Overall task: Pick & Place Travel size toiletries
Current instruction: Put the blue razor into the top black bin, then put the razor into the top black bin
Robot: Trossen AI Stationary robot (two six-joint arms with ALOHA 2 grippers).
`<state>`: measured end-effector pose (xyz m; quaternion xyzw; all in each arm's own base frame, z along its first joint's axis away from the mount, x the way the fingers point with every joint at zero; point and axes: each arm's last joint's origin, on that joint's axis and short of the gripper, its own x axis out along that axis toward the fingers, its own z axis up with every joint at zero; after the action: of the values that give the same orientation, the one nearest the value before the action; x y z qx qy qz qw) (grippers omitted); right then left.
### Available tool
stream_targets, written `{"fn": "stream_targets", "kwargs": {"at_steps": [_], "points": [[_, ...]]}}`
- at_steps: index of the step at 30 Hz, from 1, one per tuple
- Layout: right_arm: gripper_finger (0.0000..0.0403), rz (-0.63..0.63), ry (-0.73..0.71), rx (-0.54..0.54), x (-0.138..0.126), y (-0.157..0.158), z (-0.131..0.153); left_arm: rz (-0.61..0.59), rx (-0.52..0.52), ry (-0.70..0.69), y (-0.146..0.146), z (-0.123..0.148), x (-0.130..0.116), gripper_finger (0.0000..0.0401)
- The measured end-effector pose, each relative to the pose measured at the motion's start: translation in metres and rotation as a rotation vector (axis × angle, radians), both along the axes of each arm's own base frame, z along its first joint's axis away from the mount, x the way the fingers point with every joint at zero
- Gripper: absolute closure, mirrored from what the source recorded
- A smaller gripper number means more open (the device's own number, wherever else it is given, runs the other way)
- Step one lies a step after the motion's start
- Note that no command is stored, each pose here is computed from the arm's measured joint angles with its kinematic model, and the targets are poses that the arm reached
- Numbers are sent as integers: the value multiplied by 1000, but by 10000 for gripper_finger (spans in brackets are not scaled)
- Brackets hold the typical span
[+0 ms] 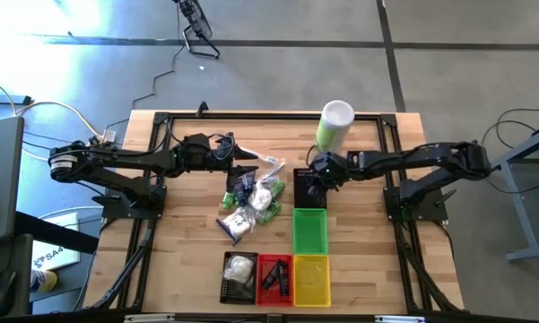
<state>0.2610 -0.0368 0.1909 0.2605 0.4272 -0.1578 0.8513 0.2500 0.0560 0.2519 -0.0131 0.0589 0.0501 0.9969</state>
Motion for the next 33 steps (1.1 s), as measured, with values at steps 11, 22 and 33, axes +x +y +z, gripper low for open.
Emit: {"fn": "stream_targets", "kwargs": {"at_steps": [11, 22, 33], "points": [[364, 16, -18, 13, 10, -1, -10, 0, -1, 5, 0, -1, 0, 245], [257, -11, -11, -30, 10, -2, -10, 0, -2, 5, 0, -1, 0, 245], [278, 76, -87, -52, 13, -2, -1, -1, -4, 16, 0, -2, 0, 245]]}}
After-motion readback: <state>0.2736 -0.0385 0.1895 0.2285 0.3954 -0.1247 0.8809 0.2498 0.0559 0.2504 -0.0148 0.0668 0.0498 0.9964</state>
